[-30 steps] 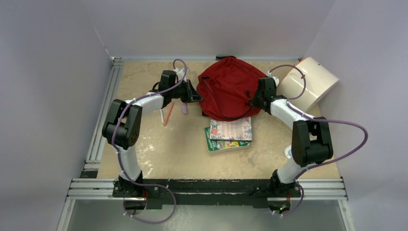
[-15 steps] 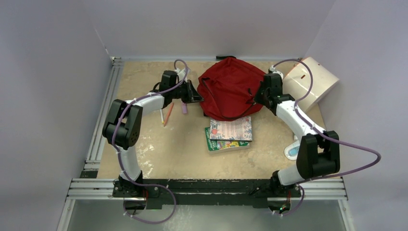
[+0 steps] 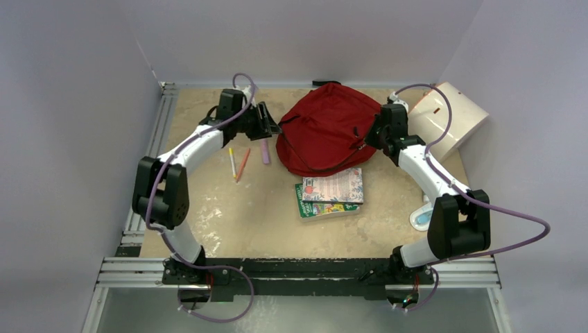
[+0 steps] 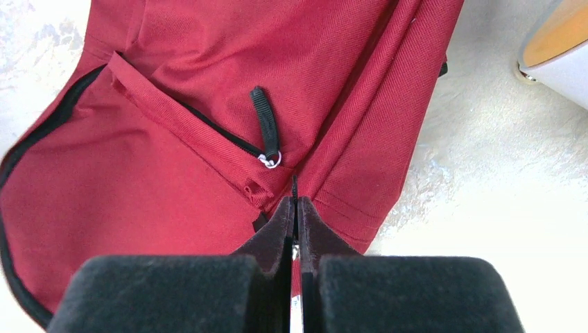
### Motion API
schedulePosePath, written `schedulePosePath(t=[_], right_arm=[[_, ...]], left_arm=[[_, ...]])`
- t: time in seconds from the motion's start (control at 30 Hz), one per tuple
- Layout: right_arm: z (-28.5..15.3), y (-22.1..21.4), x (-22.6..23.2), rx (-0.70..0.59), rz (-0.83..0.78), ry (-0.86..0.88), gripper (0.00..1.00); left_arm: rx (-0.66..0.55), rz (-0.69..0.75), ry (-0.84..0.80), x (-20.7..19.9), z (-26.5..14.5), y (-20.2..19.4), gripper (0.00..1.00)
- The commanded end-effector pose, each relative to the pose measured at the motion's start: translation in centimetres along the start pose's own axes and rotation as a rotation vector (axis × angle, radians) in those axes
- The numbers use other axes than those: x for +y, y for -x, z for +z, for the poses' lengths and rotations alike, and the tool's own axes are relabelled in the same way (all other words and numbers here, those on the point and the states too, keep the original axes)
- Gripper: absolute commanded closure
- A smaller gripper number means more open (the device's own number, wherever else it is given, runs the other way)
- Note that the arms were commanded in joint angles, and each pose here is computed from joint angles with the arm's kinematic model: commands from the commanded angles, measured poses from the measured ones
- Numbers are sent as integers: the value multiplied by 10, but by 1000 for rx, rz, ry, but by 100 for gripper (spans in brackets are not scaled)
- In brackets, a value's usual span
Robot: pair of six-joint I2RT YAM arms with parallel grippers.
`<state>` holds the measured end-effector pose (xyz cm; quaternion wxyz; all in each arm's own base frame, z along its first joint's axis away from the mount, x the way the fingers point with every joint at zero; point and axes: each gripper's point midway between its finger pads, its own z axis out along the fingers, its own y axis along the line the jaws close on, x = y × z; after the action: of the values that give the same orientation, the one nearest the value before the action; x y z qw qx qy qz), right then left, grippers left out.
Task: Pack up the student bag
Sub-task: Adjust the student bag at the center of the board.
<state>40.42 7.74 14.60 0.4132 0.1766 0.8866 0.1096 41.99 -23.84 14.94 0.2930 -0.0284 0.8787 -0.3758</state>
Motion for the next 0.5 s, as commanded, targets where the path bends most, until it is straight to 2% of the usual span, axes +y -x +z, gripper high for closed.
schedulePosePath(t=[0.0, 0.2, 0.33, 0.4, 0.43, 0.47], right_arm=[[-9, 42, 19, -134, 46, 53, 100], [-7, 36, 19, -142, 63, 75, 100], [-10, 38, 26, -156, 76, 123, 100], [-11, 38, 29, -155, 79, 141, 100], [-11, 38, 30, -155, 79, 147, 100], [-11, 38, 31, -156, 78, 150, 100]], left_arm=[[-161, 42, 45, -26, -51, 48, 53], [-170, -90, -70, -68, -70, 60, 53], [-143, -178, -252, -75, -82, 74, 53], [-130, -181, -323, -71, -91, 82, 45], [-135, -166, -322, -69, -94, 87, 37], [-145, -134, -301, -67, -95, 91, 33]])
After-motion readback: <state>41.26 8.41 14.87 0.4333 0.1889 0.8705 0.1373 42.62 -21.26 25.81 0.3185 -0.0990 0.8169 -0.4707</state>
